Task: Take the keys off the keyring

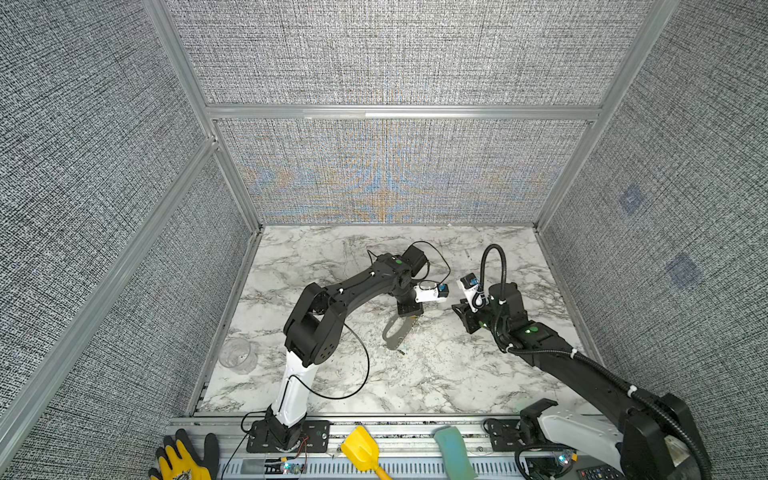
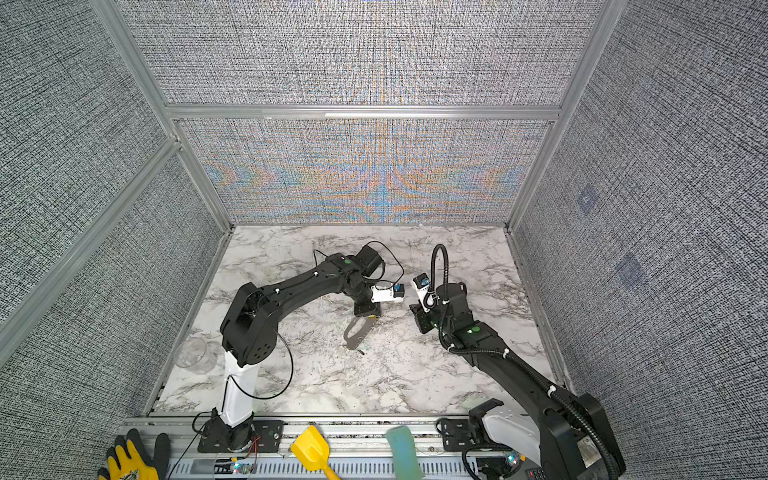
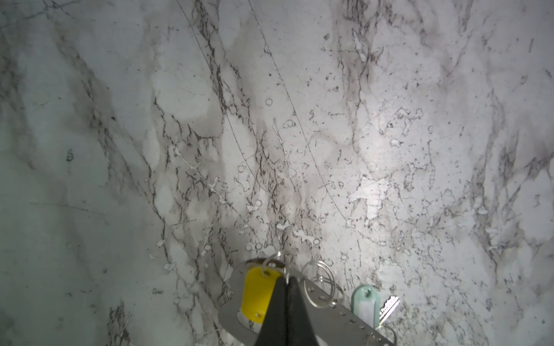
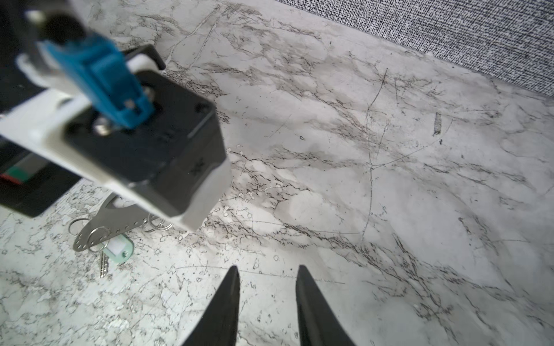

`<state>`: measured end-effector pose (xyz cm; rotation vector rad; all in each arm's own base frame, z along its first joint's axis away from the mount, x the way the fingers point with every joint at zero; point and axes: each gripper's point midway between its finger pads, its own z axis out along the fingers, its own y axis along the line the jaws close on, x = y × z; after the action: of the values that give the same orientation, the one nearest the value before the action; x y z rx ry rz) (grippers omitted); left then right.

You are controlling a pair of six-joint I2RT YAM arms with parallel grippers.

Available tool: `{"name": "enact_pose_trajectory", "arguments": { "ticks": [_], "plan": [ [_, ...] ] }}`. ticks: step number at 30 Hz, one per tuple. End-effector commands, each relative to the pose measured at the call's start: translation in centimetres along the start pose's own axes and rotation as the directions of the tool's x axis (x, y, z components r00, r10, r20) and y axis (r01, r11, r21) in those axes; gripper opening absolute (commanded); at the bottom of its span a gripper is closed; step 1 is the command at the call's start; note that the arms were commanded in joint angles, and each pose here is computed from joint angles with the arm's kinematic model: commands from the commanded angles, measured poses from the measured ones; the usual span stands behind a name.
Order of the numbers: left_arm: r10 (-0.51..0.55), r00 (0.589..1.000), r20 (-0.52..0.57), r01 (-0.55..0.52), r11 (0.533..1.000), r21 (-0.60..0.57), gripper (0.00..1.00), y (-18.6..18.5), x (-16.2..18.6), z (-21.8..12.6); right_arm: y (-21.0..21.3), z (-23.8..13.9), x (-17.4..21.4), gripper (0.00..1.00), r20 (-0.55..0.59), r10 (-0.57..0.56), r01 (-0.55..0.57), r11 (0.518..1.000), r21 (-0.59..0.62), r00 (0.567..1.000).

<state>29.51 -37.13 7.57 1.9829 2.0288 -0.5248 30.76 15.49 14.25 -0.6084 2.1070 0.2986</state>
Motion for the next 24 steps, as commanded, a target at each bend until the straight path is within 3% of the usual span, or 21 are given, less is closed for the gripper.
{"name": "enact_pose_trajectory", "arguments": {
  "ticks": [1, 6, 15, 20, 24],
  "plan": [
    [-0.053, 0.998, 0.022, 0.053, 0.998, 0.036, 0.17, -0.2, -0.8, 0.4, -1.0, -0.1, 0.7, 0.35, -0.019, 0.02, -0.019, 0.999, 0.049, 1.0],
    [-0.071, 0.997, 0.033, 0.071, 0.997, -0.006, 0.32, 0.7, -1.1, 0.1, -1.3, 0.1, 1.3, 0.35, -0.049, 0.058, -0.056, 0.997, 0.05, 0.997],
    [-0.259, 0.954, 0.149, 0.27, 0.96, -0.066, 0.36, 2.8, 1.5, -3.0, 1.1, 2.3, 0.3, 0.36, -0.124, 0.013, -0.029, 0.992, -0.124, 0.992],
    [-0.317, 0.932, 0.178, 0.333, 0.94, -0.071, 0.37, 1.6, 3.4, -3.8, 1.3, 5.2, 0.0, 0.4, -0.254, 0.027, -0.065, 0.988, -0.141, 0.967],
    [-0.327, 0.922, 0.209, 0.352, 0.932, -0.092, 0.37, 1.0, 4.3, -4.2, 2.8, 7.9, 0.0, 0.46, -0.367, -0.029, -0.039, 0.984, -0.175, 0.93]
  ]
}}
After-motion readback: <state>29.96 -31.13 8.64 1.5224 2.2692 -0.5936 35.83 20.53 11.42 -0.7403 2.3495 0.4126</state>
